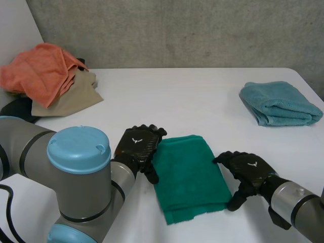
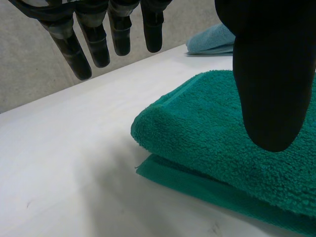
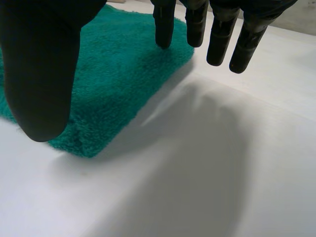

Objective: Fold the laundry.

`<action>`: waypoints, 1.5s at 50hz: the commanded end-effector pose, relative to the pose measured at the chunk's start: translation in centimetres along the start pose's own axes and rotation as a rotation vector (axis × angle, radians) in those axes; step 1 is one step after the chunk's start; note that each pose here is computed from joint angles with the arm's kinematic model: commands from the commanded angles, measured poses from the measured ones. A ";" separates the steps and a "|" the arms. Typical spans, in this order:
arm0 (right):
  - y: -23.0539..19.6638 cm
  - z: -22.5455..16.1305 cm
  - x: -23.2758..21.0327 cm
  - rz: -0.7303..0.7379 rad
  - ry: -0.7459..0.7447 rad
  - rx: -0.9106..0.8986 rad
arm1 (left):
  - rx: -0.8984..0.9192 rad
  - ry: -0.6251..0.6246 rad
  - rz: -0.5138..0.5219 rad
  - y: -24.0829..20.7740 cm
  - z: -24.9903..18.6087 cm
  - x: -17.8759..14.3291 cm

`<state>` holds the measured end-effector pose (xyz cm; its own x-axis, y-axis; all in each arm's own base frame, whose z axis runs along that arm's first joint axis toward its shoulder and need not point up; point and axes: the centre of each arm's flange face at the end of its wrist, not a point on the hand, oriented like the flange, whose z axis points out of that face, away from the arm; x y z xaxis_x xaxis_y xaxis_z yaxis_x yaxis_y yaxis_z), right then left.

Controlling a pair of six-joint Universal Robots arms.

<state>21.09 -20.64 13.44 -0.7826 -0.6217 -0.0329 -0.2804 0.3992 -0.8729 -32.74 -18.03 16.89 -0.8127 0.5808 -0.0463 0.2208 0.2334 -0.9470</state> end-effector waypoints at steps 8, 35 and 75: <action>0.3 1.5 -2.0 -0.047 -0.075 0.037 | -0.002 -0.002 0.000 0.1 0.0 0.0; 0.1 3.1 -1.8 -0.111 -0.071 0.075 | -0.006 -0.002 0.001 0.2 -0.1 0.0; -14.9 10.4 3.7 -0.589 0.092 0.478 | 0.002 -0.077 -0.028 -0.4 1.0 -2.8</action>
<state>27.95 -33.33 18.59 -0.5956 -0.6381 0.4880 -0.4393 -0.2498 -0.8629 -31.37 -20.12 17.04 -0.8509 0.5234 -0.0445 0.2004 0.2452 -0.9485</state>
